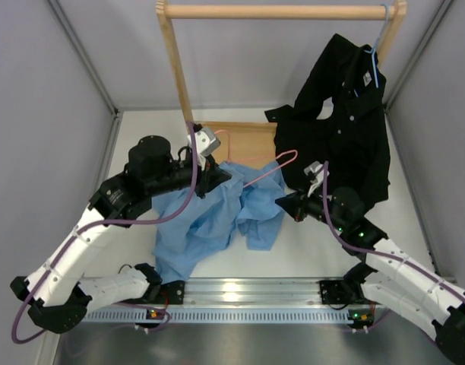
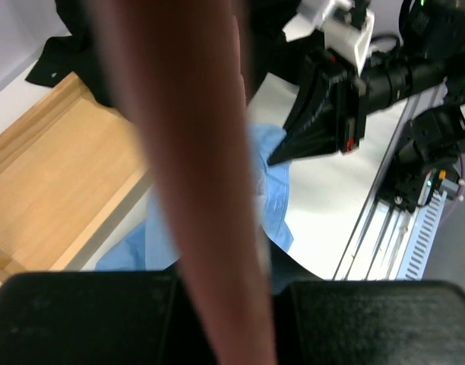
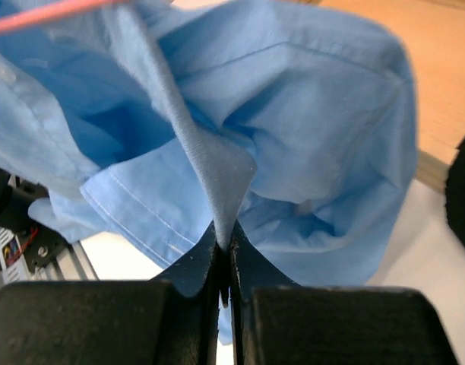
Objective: Place the shirt on the hanger
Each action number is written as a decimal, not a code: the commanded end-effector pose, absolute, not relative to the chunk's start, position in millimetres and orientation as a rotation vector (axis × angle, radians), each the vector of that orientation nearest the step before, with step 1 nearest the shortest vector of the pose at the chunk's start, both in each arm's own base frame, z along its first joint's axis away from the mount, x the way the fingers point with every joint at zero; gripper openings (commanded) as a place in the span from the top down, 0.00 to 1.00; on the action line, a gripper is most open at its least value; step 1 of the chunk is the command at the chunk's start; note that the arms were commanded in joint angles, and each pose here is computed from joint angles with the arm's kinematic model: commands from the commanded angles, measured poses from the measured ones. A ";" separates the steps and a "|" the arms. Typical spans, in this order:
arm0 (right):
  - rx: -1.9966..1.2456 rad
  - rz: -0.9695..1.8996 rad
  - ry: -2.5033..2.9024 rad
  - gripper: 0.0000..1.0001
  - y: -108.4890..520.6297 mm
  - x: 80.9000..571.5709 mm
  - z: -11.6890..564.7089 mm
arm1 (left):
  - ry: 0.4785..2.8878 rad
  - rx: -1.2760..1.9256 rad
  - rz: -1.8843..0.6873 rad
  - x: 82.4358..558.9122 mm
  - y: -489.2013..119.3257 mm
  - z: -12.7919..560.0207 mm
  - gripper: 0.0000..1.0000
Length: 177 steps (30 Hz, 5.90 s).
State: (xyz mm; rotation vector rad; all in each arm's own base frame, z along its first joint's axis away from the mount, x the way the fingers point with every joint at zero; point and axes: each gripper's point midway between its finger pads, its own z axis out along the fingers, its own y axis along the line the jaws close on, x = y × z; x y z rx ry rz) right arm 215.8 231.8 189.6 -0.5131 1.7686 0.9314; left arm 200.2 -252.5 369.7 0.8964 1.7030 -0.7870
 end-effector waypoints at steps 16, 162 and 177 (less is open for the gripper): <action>-0.319 0.696 2.077 1.00 164.7 265.4 252.2 | 1.434 0.967 -0.741 142.6 -203.0 367.4 1.00; -0.477 0.678 1.429 1.00 174.0 184.8 476.0 | 1.578 0.060 -0.651 233.6 -184.1 324.5 0.02; -0.770 0.748 1.369 1.00 184.7 141.7 436.2 | 1.420 1.483 -1.098 135.4 -322.9 382.0 0.02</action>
